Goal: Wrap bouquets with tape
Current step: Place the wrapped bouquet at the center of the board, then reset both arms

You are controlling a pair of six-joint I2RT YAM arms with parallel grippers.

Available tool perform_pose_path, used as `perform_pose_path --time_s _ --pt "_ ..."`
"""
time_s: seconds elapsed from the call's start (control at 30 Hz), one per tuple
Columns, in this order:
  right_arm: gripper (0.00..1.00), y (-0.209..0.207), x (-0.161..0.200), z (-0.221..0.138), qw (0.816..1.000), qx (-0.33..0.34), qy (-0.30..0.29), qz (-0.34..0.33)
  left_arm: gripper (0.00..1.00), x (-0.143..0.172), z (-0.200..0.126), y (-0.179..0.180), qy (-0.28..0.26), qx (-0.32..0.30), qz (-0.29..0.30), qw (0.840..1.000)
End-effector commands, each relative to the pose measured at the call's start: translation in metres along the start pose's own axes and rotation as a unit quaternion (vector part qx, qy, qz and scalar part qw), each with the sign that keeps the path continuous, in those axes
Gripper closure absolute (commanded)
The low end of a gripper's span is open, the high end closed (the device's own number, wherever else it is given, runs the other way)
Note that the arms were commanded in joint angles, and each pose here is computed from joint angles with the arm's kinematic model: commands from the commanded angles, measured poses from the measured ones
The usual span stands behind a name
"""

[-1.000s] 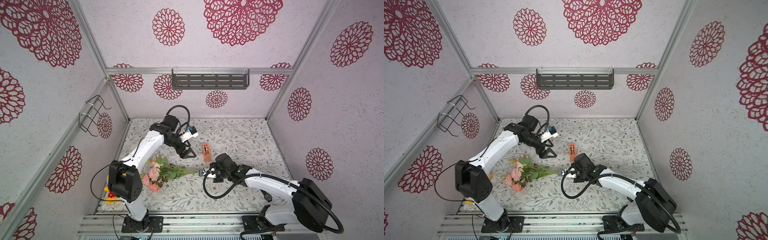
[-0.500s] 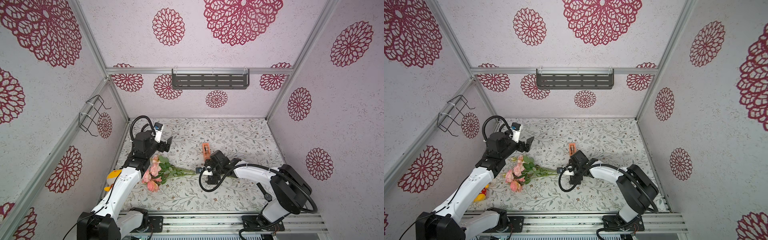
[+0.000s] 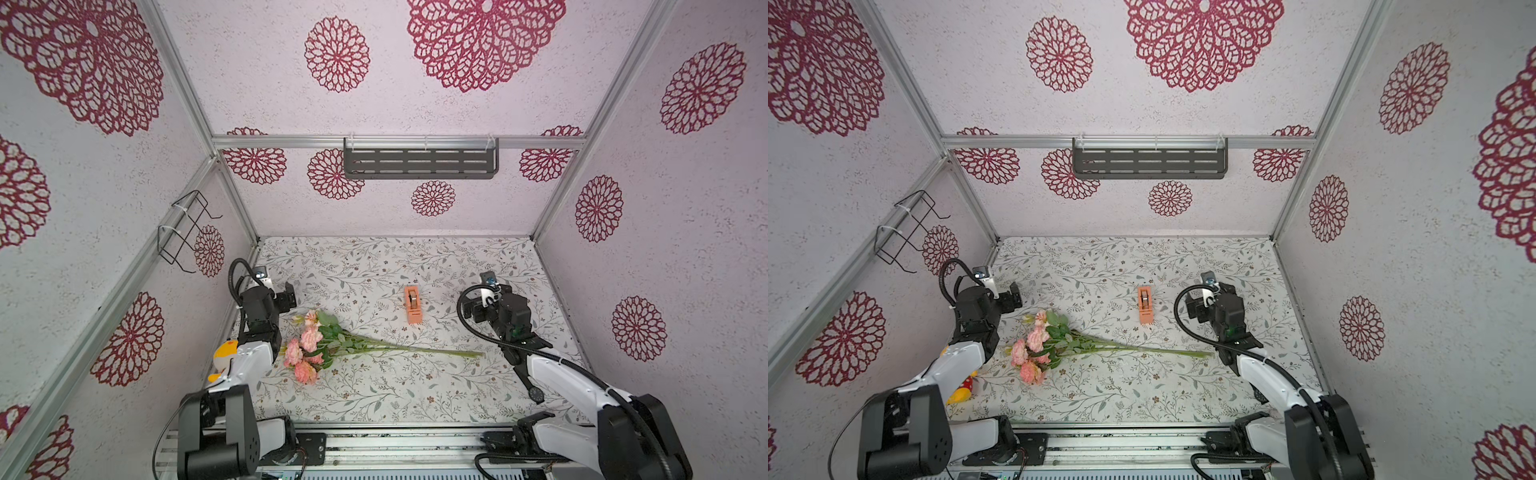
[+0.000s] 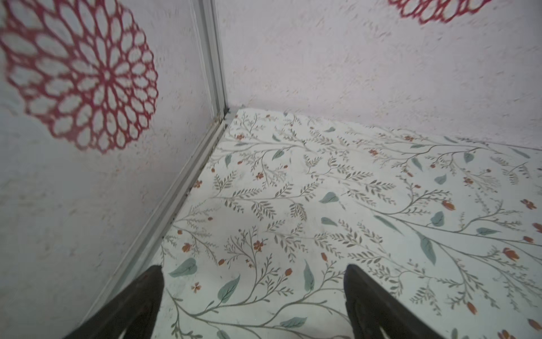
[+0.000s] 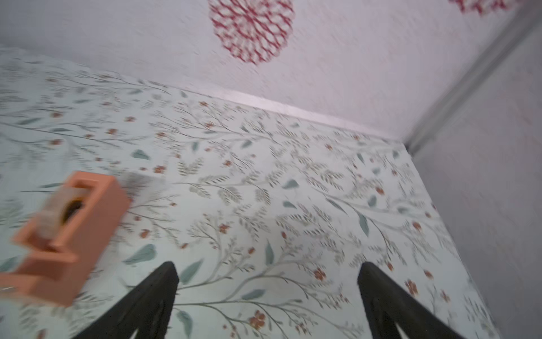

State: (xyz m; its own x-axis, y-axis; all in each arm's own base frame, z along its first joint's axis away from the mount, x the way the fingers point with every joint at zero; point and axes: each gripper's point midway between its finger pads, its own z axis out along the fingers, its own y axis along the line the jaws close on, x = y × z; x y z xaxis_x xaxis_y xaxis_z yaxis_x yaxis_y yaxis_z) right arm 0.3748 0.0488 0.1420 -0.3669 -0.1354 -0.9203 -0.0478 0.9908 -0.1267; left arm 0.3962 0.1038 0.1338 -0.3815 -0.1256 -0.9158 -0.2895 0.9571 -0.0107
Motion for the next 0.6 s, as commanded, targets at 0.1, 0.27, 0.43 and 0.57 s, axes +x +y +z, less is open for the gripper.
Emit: perform_pose_path --time_s 0.1,0.27,0.43,0.57 --pt "0.01 -0.072 0.014 0.007 0.981 0.183 -0.034 0.053 0.02 0.004 0.014 -0.033 -0.027 0.107 -0.033 0.993" --pt "0.01 -0.074 0.027 0.014 0.982 0.165 -0.062 0.062 0.02 0.01 -0.002 -0.034 -0.11 0.097 -0.018 0.989" --pt "0.01 -0.076 0.033 -0.008 0.979 0.13 -0.134 0.085 0.02 0.013 0.006 -0.031 -0.08 0.069 -0.014 0.994" --pt "0.01 -0.088 0.043 0.007 0.977 0.171 -0.073 0.104 0.02 0.014 0.007 -0.031 -0.071 0.055 -0.01 0.996"
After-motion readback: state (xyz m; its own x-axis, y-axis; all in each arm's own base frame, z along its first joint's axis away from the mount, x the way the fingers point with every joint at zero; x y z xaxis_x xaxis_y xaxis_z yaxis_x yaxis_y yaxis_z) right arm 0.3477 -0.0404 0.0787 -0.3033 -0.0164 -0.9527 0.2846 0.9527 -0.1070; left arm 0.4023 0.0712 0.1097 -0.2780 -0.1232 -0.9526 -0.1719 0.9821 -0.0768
